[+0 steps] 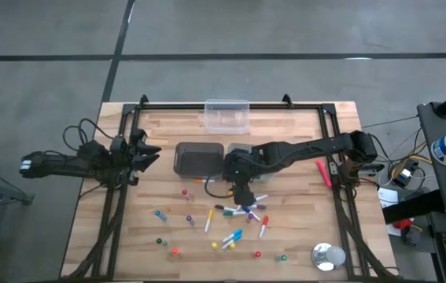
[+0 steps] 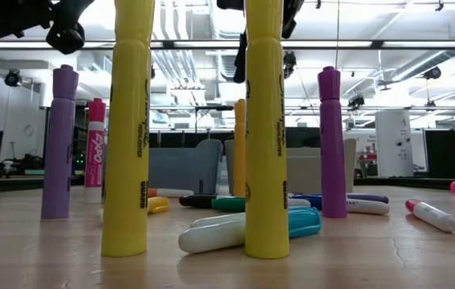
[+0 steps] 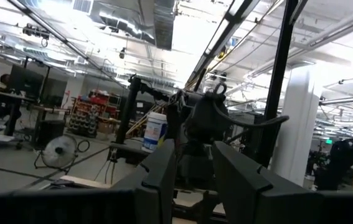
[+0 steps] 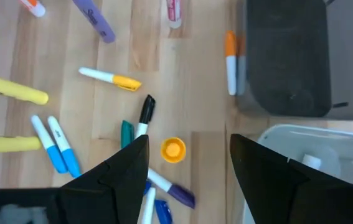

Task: Pick & Place Markers
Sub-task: Put the large pink marker pen into the white bin

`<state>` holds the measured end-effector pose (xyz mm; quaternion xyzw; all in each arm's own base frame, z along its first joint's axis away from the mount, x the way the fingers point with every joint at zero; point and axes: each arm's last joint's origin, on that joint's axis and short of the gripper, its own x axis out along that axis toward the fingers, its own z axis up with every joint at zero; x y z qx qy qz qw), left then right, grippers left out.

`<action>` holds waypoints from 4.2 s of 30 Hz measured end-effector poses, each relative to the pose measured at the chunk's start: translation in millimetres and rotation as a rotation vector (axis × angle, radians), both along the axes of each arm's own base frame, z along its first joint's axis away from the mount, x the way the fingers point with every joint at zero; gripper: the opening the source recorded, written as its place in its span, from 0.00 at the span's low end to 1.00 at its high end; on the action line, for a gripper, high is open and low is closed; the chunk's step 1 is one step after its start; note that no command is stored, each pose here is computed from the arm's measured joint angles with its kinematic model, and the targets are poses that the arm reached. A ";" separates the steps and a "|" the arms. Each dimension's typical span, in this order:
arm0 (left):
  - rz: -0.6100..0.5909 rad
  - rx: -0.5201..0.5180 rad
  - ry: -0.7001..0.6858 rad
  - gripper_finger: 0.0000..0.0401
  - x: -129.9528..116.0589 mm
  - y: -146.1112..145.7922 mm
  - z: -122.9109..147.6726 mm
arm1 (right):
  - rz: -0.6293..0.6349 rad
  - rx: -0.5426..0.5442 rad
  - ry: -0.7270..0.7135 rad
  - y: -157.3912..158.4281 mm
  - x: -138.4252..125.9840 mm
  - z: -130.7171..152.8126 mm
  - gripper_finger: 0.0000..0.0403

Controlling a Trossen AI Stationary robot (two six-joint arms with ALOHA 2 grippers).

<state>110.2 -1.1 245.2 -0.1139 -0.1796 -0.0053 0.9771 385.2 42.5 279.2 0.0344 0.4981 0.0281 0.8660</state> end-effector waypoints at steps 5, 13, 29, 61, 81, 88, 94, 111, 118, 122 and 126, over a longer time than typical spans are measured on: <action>-0.014 -0.012 0.018 0.26 0.6 -0.3 -1.8 | 0.019 -0.001 0.023 9.5 4.2 -10.6 0.54; -0.059 -0.055 0.040 0.26 1.5 -1.1 -4.1 | 0.050 -0.038 0.002 9.4 7.7 -12.9 0.54; -0.110 -0.161 0.599 0.26 11.9 -3.5 8.7 | 0.061 -0.123 -0.025 5.1 9.5 -11.3 0.54; -0.289 -0.054 0.876 0.26 41.3 -28.0 -11.6 | 0.071 -0.163 -0.032 0.6 8.6 -8.4 0.54; -0.172 -0.042 0.880 0.26 42.2 -33.2 -13.6 | 0.081 -0.168 -0.124 -0.2 16.0 -3.5 0.54; -0.183 -0.085 0.907 0.26 41.3 -33.6 -15.7 | 0.112 -0.177 -0.232 1.0 23.9 3.2 0.54; -0.178 -0.104 0.994 0.28 48.4 -37.0 -26.9 | 0.109 -0.177 -0.239 0.8 24.7 3.2 0.54; -0.139 -0.166 1.140 0.48 58.4 -40.0 -46.0 | 0.111 -0.180 -0.252 1.2 25.8 3.8 0.54; -0.130 -0.140 1.202 0.48 68.2 -42.6 -58.7 | 0.114 -0.183 -0.252 1.2 25.8 3.8 0.54; -0.134 -0.118 1.207 0.48 74.7 -44.2 -63.7 | 0.115 -0.183 -0.252 1.2 25.8 3.8 0.54; -0.143 -0.104 1.189 0.48 80.1 -46.4 -65.7 | 0.115 -0.183 -0.252 1.2 25.8 3.8 0.54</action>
